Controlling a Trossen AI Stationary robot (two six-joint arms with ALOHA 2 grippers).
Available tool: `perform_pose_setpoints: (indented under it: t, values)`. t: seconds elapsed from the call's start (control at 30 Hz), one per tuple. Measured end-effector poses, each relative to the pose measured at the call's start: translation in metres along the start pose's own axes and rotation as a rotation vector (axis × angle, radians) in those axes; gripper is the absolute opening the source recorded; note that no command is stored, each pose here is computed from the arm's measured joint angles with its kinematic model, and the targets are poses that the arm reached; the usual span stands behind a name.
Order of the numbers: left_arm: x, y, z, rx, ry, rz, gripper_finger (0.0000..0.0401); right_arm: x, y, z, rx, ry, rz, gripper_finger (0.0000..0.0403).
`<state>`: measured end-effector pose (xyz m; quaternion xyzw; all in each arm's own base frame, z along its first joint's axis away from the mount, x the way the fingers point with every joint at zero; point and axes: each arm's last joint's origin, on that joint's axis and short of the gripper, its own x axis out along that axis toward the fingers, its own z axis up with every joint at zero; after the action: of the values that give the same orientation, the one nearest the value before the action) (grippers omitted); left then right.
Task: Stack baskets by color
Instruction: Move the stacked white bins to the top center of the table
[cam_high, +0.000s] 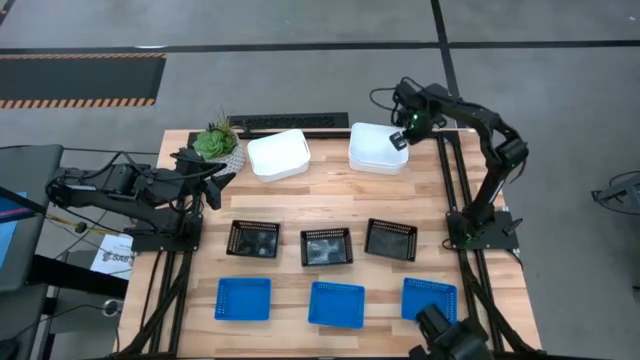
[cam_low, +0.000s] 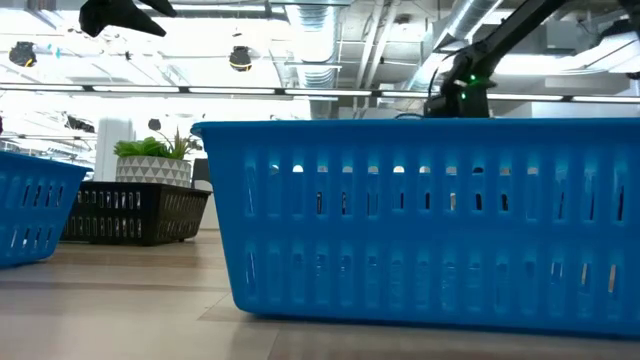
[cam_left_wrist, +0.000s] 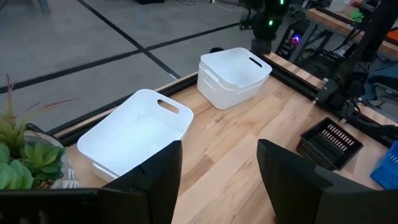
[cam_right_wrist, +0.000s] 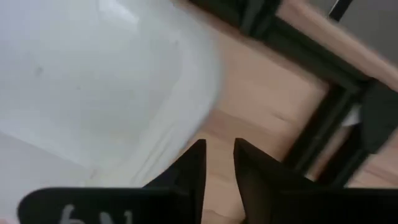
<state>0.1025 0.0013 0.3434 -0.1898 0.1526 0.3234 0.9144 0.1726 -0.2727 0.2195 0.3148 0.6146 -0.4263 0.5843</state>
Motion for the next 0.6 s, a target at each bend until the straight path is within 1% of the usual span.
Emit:
perform_pose_setpoints:
  t: [0.13,0.27,0.4,0.6]
  values:
    - [0.000,0.000,0.000,0.000,0.000,0.000,0.0197,0.018,0.010,-0.001,-0.006,-0.029,0.013,0.0097]
    - [0.000,0.000,0.000,0.001,0.000,0.001,0.0197,0.030,0.025,0.007,-0.030,-0.062,0.090,0.0097]
    - [0.000,0.000,0.000,0.001,0.000,0.001,0.0197,0.031,0.040,0.016,-0.067,-0.153,0.113,0.0097]
    - [0.000,0.000,0.000,0.003,0.001,0.002,0.0197,0.016,0.053,0.028,-0.146,-0.282,0.130,0.0097]
